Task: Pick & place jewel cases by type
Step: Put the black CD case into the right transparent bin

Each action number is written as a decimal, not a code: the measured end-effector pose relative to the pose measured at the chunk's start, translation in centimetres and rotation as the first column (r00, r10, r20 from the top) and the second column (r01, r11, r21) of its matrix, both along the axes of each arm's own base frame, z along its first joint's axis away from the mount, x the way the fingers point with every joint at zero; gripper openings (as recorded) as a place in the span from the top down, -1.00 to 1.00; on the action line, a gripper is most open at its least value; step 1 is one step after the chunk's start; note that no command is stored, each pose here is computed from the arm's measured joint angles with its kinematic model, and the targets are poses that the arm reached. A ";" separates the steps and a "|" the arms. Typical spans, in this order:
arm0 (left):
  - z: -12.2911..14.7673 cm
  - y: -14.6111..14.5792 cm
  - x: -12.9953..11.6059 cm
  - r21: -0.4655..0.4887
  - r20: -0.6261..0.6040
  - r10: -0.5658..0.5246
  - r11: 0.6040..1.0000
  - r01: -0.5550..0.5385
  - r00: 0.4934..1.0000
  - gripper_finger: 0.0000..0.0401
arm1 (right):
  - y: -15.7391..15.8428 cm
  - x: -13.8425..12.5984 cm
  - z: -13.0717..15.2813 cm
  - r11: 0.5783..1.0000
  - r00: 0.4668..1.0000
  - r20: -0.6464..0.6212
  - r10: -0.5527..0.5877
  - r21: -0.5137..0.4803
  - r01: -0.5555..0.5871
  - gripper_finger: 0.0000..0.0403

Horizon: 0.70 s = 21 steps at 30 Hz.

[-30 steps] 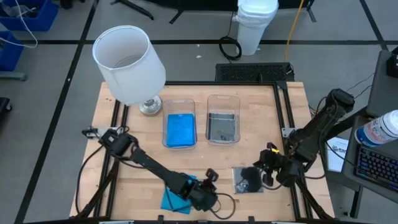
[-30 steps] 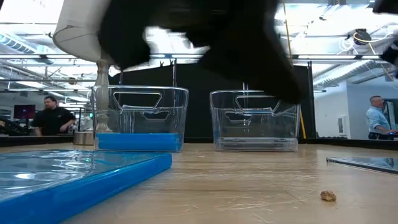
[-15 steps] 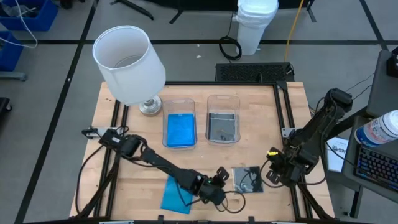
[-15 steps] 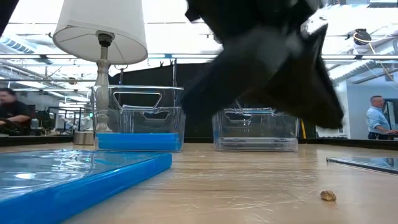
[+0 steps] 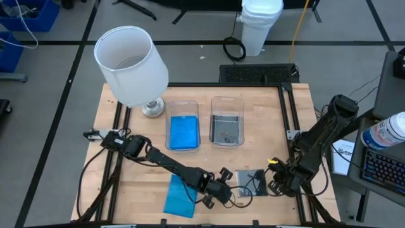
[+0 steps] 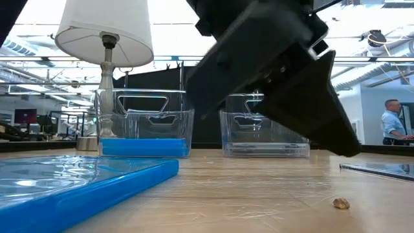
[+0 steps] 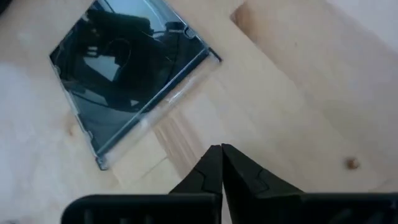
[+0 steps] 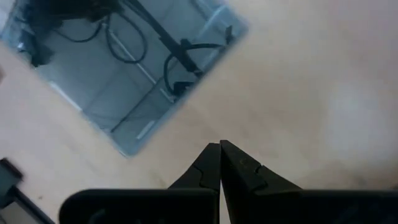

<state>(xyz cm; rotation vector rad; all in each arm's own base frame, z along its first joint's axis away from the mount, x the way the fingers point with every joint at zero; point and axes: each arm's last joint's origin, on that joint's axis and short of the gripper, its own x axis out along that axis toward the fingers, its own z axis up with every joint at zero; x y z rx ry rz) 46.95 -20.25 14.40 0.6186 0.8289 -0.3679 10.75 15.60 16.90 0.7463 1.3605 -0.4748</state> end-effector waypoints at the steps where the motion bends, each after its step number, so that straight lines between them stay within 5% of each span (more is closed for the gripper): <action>1: 0.0 0.0 0.0 -0.025 -0.002 0.014 1.000 -0.014 1.000 0.95 | 0.3 0.2 -0.2 1.000 1.000 0.008 0.007 0.007 -0.007 1.00; 10: -1.8 0.1 1.1 -0.146 0.030 0.141 0.980 -0.135 0.990 0.96 | 1.6 1.2 -3.0 0.999 0.998 -0.058 0.023 -0.036 -0.025 1.00; 21: -2.5 0.9 1.4 -0.146 0.024 0.230 0.964 -0.224 0.973 0.97 | 1.6 2.1 -4.4 0.996 0.997 -0.072 0.033 -0.086 -0.039 1.00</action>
